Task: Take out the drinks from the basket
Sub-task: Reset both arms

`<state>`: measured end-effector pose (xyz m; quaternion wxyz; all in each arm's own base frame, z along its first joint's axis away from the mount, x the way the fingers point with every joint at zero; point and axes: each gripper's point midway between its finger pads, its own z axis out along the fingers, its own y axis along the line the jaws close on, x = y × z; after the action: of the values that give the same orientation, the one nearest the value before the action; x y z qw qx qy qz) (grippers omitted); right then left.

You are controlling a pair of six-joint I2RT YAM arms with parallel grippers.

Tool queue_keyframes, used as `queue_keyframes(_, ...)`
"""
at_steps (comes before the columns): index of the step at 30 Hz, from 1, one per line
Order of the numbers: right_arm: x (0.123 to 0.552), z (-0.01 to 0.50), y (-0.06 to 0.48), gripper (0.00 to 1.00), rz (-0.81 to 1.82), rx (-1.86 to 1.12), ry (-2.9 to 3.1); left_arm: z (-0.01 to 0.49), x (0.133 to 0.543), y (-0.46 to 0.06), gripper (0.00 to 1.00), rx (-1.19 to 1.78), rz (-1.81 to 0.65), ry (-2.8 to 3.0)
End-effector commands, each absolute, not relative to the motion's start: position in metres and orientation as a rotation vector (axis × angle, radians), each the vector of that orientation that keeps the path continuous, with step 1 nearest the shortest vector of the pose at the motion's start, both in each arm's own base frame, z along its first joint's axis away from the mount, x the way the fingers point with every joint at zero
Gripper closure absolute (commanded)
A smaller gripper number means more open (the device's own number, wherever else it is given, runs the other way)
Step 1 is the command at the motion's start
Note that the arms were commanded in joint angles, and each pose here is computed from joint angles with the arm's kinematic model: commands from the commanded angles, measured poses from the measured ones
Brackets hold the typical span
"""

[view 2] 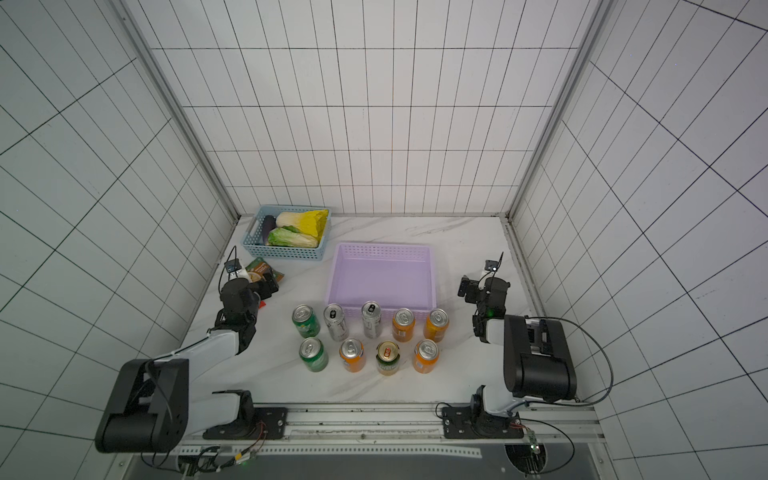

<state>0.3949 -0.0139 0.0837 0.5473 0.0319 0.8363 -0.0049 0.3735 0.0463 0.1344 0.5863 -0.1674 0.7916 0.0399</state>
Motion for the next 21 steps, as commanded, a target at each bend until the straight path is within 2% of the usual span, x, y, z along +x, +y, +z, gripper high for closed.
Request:
queue_keyframes(1,0.403,0.093,-0.018,0.01,-0.016,0.076,1.958,0.147,0.388,0.036,0.02,-0.290,0.061,1.768)
queue_keyframes(12,0.403,0.092,-0.018,0.01,-0.016,0.078,1.960,0.123,0.399,0.024,0.01,-0.185,0.033,1.719)
queue_keyframes(15,0.403,0.092,-0.018,0.01,-0.016,0.077,1.959,0.114,0.413,0.032,0.02,-0.239,0.065,1.828)
queue_keyframes(21,0.402,0.093,-0.017,0.01,-0.018,0.074,1.958,0.114,0.412,0.034,0.02,-0.252,0.068,1.835)
